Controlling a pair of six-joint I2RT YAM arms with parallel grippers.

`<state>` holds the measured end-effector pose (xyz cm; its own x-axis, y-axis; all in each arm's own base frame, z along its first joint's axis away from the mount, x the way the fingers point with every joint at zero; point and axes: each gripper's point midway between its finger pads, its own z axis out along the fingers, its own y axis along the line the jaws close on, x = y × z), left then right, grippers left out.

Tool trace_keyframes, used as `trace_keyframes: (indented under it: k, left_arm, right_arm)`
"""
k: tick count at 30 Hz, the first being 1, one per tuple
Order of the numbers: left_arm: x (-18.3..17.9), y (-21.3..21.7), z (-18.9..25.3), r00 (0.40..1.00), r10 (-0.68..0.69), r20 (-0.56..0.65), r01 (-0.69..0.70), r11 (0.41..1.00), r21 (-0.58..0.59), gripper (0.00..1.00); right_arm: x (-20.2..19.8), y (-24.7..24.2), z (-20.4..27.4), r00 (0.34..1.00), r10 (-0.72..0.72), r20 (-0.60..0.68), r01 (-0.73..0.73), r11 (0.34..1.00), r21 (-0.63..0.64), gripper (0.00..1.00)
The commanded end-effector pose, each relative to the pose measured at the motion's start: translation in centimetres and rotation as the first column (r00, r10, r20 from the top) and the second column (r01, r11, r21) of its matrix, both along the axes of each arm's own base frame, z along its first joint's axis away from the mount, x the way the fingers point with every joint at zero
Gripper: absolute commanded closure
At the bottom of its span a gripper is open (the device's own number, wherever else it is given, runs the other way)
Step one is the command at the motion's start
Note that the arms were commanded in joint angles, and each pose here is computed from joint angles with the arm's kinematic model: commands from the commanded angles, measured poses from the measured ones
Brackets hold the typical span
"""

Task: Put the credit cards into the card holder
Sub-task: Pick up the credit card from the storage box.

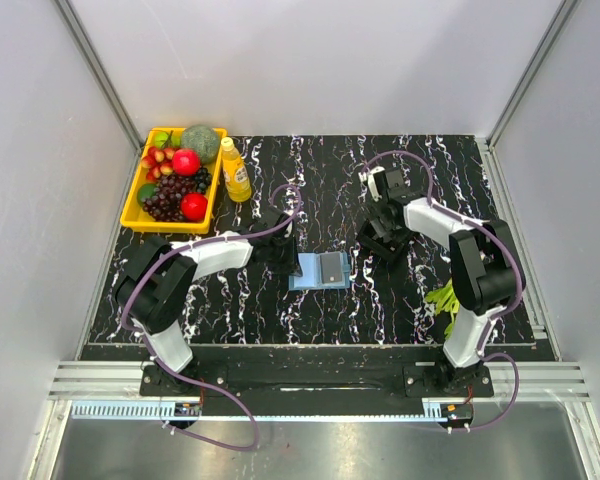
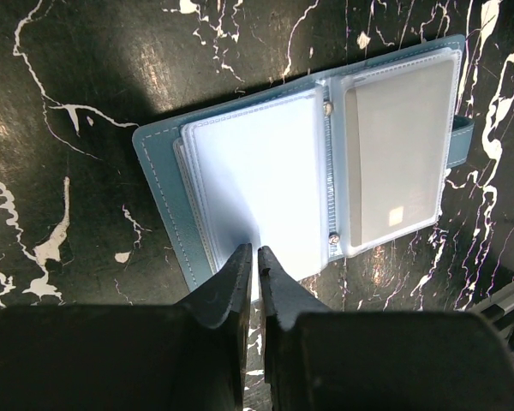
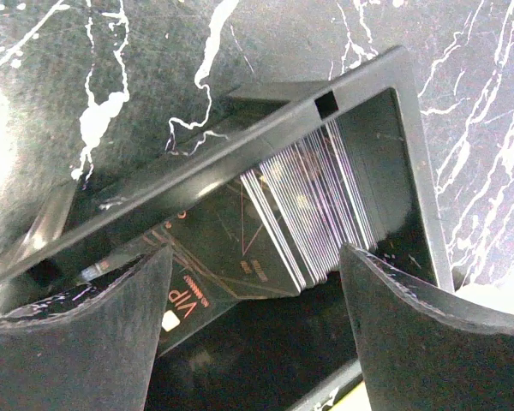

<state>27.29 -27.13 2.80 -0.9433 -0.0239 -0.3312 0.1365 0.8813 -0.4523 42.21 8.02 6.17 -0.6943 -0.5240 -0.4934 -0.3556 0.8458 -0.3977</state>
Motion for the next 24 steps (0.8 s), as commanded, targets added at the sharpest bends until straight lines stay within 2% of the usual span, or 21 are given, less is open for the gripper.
trace_keyframes:
  k: [1, 6, 9, 11, 17, 18, 19, 24]
  left_arm:
    - [0.9, -0.6, 1.9, 0.999, -0.002, 0.055, 0.004, 0.999, -0.047, 0.89]
    - [0.8, -0.5, 1.6, 0.999, 0.002, 0.045, 0.0, 0.999, -0.045, 0.89]
    - [0.8, -0.5, 1.6, 0.999, -0.001, 0.046, 0.003, 0.999, -0.042, 0.89]
    - [0.8, -0.5, 1.7, 0.999, -0.001, 0.048, 0.003, 0.999, -0.041, 0.89]
    - [0.8, -0.4, 1.5, 0.999, 0.002, 0.044, 0.0, 0.999, -0.036, 0.89]
    - [0.8, -0.4, 1.4, 0.999, 0.001, 0.042, 0.0, 0.999, -0.035, 0.89]
    - [0.8, -0.5, 1.4, 0.999, 0.001, 0.039, 0.0, 0.999, -0.036, 0.89]
    - [0.8, -0.6, 1.2, 0.999, -0.004, 0.031, 0.005, 0.999, -0.039, 0.89]
  right_arm:
    - [2.0, -0.5, 0.3, 0.999, -0.01, 0.047, 0.012, 0.999, -0.05, 0.16]
    - [1.9, -0.4, -1.2, 1.0, -0.019, 0.022, 0.02, 0.999, -0.041, 0.18]
    - [1.8, -0.9, -1.5, 0.999, -0.042, 0.015, 0.043, 0.997, -0.069, 0.23]
    - [1.8, -0.9, -1.4, 0.999, -0.05, 0.021, 0.051, 0.997, -0.062, 0.31]
    - [2.3, -0.3, 0.1, 0.996, -0.066, 0.062, 0.067, 0.998, -0.011, 0.47]
    - [2.4, -0.2, 0.3, 0.996, -0.064, 0.065, 0.064, 0.998, -0.006, 0.54]
    - [2.4, -0.3, 0.5, 0.995, -0.065, 0.07, 0.066, 0.998, -0.006, 0.58]
    - [2.5, -0.7, 1.3, 0.992, -0.083, 0.094, 0.085, 0.996, -0.024, 0.69]
